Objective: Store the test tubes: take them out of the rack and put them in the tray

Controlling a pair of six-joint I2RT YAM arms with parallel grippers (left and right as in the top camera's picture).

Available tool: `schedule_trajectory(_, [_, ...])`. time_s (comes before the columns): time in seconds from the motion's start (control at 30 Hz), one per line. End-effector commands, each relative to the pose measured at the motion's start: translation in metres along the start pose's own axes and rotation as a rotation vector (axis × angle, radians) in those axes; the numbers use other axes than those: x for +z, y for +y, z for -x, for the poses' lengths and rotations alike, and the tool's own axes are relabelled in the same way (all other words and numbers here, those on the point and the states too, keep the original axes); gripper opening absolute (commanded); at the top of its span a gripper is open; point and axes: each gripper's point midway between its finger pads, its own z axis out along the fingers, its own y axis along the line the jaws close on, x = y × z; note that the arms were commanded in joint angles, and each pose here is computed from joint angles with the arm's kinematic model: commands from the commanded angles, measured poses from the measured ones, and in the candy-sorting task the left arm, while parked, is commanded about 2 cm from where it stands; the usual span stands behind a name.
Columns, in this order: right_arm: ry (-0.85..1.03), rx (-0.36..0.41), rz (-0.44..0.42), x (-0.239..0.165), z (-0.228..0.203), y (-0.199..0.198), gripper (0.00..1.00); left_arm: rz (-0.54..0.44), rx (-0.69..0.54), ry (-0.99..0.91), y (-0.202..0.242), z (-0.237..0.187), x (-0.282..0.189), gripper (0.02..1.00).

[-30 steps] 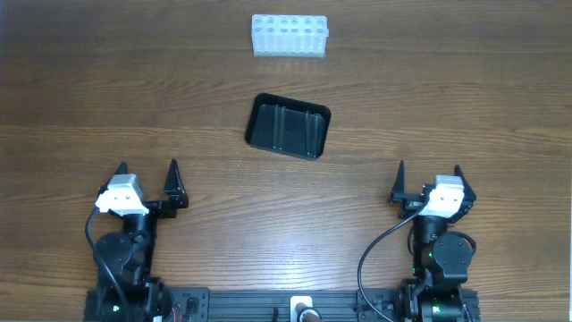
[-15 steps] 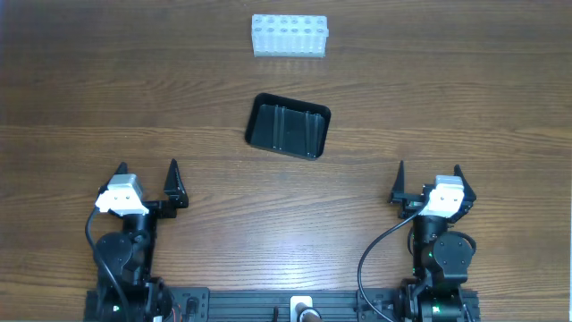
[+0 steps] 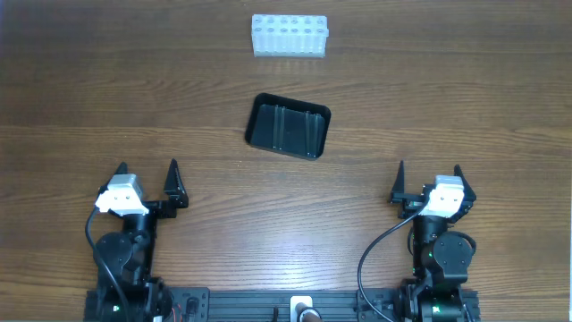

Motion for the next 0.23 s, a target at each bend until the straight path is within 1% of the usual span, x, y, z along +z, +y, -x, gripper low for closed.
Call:
schedule_trajectory(0.03, [-0.002, -0.002, 0.014, -0.0003, -0.001, 0.0027, 0.991, -0.013, 0.018, 0.003, -0.0023, -0.002, -0.0001, 0.998])
schedule_trajectory(0.23, [-0.002, -0.002, 0.014, -0.0003, -0.001, 0.0027, 0.991, -0.013, 0.018, 0.003, -0.0023, -0.0017, -0.0001, 1.0])
